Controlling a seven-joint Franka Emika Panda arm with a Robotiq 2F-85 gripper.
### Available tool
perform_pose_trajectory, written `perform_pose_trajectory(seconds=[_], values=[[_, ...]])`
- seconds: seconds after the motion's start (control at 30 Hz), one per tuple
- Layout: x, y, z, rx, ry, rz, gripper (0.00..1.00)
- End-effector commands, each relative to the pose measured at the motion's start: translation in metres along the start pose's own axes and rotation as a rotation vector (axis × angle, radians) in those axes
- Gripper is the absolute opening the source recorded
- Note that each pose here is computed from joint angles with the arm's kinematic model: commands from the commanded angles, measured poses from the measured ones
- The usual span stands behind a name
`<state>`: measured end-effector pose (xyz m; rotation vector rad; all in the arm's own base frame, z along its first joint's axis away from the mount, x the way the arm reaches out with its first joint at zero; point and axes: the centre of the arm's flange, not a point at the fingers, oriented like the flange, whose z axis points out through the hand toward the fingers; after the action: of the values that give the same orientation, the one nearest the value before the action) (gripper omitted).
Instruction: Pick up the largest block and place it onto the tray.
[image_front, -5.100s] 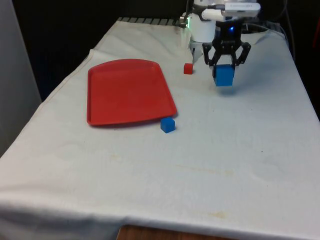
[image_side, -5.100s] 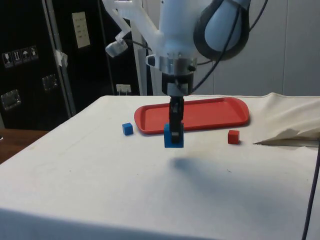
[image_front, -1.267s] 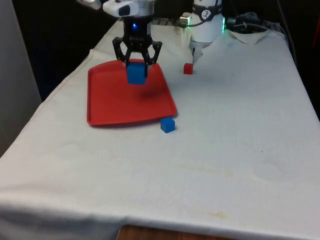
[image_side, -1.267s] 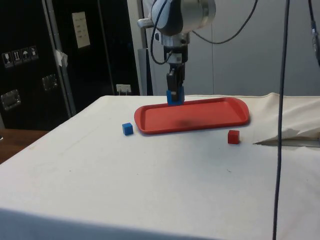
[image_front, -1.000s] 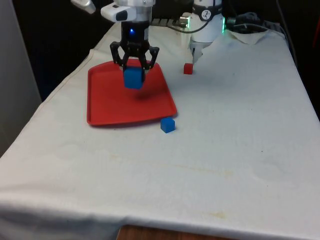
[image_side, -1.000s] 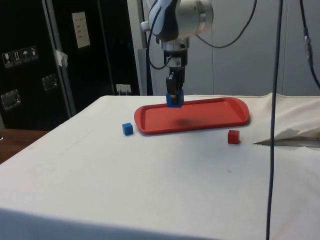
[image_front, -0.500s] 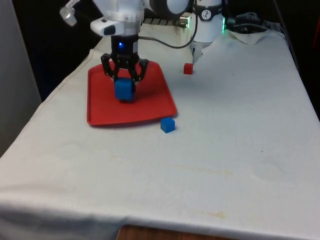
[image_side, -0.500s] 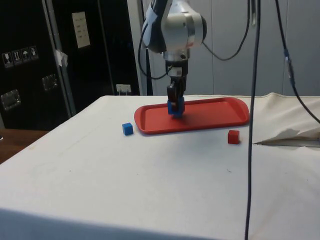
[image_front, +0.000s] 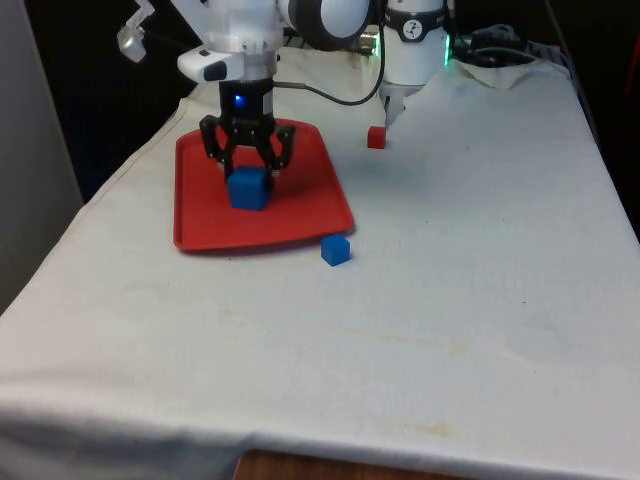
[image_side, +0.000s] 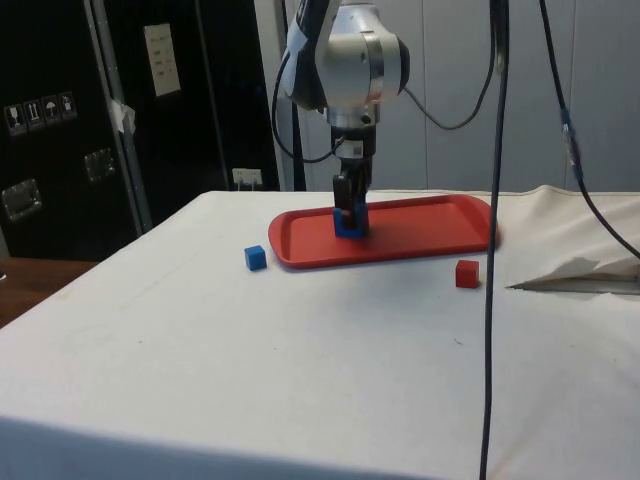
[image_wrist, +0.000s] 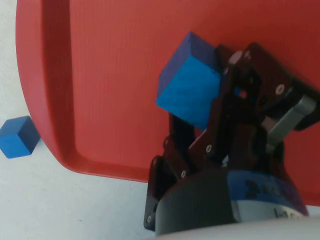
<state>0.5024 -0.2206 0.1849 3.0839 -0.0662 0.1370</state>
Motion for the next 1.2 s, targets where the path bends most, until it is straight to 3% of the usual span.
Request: perform_pose_trajectory(seconds=[0.0,0.03,0.13,0.17,0.2,0.47,0.6,0.63,0.87,0.93,0.97,1.17], values=[[0.0,0.0,0.0,0.0,0.0,0.0,0.45],[-0.001,0.0,0.0,0.0,-0.001,0.001,0.45],[-0.001,0.0,0.0,0.0,-0.001,0.001,0.75],[-0.001,0.0,0.0,0.0,-0.001,0.001,0.95],[-0.001,0.0,0.0,0.0,-0.001,0.0,1.0],[0.0,0.001,-0.001,0.0,-0.002,0.001,1.0],[0.004,0.003,-0.014,-0.003,0.01,-0.001,1.0],[0.004,0.002,-0.009,-0.003,0.017,0.0,1.0],[0.009,0.007,-0.035,-0.008,0.033,-0.003,1.0],[0.011,0.006,-0.033,-0.004,0.048,-0.005,1.0],[0.01,0.008,-0.04,-0.01,0.036,-0.004,1.0],[0.017,0.009,-0.057,-0.018,0.052,-0.007,1.0]])
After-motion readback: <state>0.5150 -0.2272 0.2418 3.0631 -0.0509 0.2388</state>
